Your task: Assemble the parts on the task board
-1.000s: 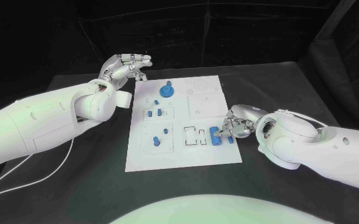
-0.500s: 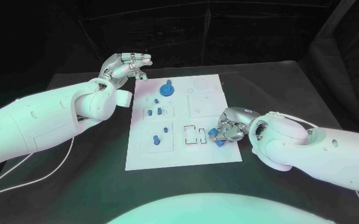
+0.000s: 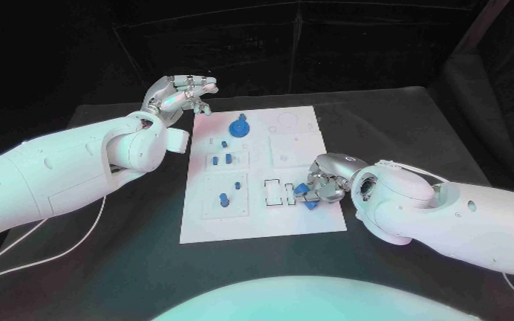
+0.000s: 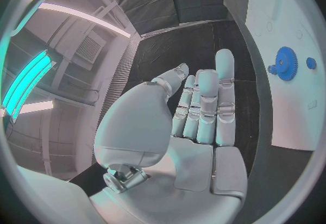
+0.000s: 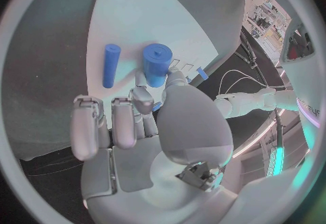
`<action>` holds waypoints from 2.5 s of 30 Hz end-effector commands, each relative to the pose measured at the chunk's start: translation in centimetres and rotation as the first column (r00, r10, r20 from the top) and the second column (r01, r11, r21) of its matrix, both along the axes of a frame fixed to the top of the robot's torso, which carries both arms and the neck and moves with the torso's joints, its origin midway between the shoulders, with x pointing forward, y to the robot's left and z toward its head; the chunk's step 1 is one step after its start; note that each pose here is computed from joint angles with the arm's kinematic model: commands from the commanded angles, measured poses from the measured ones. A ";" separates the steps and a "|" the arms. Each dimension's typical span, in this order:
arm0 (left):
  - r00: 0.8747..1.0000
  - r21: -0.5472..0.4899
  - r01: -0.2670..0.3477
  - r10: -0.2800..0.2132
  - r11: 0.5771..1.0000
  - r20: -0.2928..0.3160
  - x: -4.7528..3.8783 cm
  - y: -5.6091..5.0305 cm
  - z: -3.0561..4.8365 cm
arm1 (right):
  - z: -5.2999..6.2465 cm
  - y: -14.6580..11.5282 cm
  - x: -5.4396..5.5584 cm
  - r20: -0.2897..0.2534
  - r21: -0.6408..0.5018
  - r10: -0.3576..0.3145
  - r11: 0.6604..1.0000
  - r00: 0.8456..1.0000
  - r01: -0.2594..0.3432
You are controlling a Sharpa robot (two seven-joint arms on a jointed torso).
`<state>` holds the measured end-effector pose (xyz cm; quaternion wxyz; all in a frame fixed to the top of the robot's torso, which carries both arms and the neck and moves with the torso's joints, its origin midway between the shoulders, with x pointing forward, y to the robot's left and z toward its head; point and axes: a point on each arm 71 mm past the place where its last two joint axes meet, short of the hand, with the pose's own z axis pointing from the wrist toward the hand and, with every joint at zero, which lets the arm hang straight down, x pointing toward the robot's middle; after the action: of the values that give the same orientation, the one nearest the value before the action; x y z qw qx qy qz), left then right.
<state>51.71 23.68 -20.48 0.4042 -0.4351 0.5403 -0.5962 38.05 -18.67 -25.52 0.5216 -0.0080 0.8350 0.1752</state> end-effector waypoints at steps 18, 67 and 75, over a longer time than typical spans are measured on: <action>1.000 -0.011 0.013 -0.013 1.000 0.004 -0.02 -0.3 0.14 | 1.5 1.6 -1.3 0.064 0.224 -0.054 0.974 0.997 0.038; 1.000 -0.013 0.023 -0.023 1.000 -0.001 0.05 -0.7 0.08 | 0.5 5.2 -0.5 0.047 0.152 -0.005 0.988 0.999 -0.003; 1.000 -0.012 0.022 -0.022 1.000 -0.003 0.05 -0.6 0.02 | 1.5 4.8 -1.3 0.082 0.212 0.012 0.977 0.997 -0.029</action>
<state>51.76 23.20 -20.55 0.3985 -0.4341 0.5428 -0.5984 36.86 -14.07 -24.59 0.5376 0.0327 0.8065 0.2440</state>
